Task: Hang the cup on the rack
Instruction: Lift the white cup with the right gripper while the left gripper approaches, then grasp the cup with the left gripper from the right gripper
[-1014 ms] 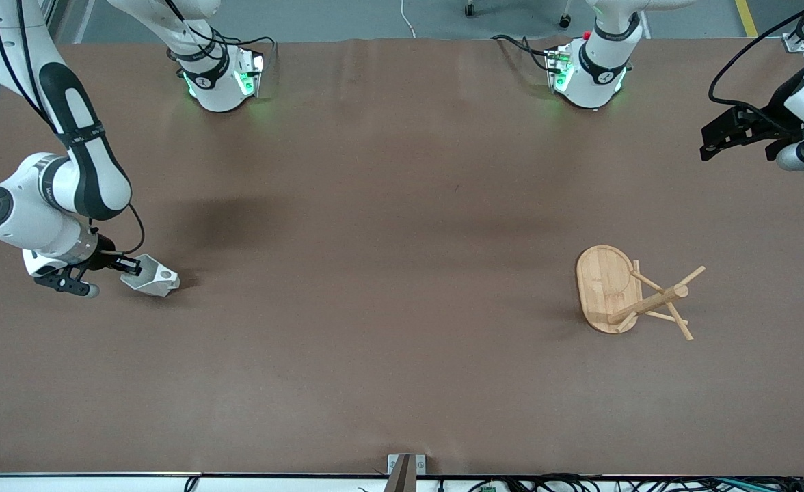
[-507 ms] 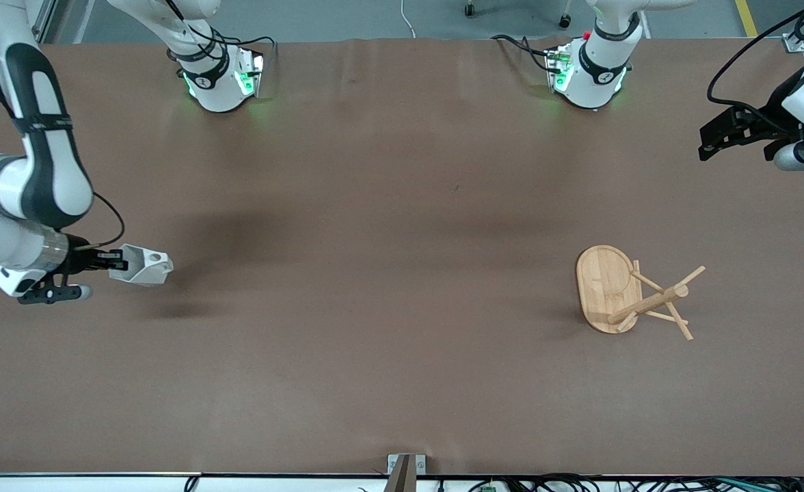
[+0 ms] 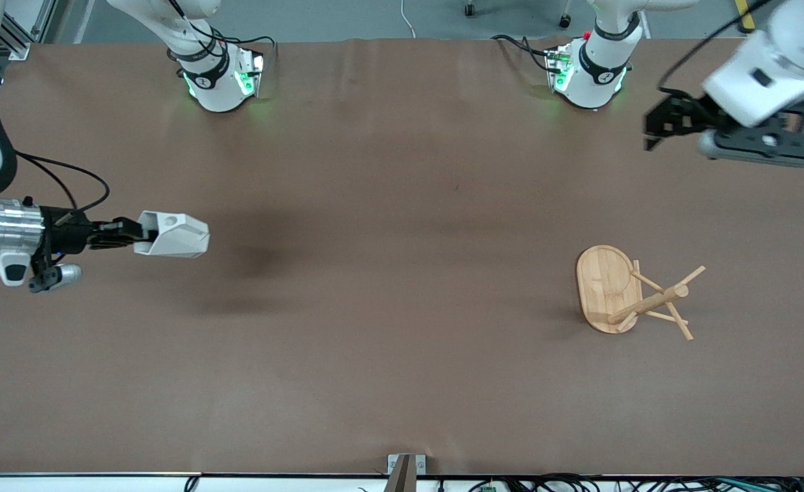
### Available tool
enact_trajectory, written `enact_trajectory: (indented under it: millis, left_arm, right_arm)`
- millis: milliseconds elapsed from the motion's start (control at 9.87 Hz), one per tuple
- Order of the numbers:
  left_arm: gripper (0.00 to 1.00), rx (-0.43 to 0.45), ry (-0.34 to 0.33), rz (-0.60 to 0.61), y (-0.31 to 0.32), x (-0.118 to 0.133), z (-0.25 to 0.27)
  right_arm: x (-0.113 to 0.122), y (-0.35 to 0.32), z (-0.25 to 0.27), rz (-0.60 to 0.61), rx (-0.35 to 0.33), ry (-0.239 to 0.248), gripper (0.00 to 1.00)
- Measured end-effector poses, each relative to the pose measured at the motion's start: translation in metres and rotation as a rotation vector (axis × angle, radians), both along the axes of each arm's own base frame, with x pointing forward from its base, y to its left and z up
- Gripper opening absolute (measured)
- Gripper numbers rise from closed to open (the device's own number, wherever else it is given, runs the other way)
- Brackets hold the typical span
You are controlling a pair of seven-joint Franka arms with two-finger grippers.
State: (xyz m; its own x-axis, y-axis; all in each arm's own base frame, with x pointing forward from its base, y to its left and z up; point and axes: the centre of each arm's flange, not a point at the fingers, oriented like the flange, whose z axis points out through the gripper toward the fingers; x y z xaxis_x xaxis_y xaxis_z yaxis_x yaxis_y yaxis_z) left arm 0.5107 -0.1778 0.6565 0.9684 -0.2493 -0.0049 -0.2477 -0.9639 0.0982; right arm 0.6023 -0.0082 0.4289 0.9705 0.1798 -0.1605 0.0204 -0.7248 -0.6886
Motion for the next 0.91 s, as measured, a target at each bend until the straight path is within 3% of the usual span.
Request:
enact_trajectory:
  millis: [203,405,608,912]
  left_arm:
    - [1.0,-0.076,-0.025,-0.119,-0.071,-0.016,0.002]
    - [1.0,-0.128,-0.086,-0.276,-0.142,-0.029,0.002]
    - [1.0,-0.183,-0.161,-0.445,-0.199,-0.038,-0.005]
    - [1.0,-0.216,-0.193,-0.641,-0.247,-0.057,-0.005]
  right_arm:
    - [-0.005,0.054,-0.001,0.001,0.235,0.052,0.07]
    - [-0.02,0.121,-0.011,0.027,0.403,0.114,0.07]
    - [-0.042,0.175,-0.008,0.063,0.499,0.157,0.07]
    - [-0.07,0.234,-0.011,0.042,0.609,0.21,0.07]
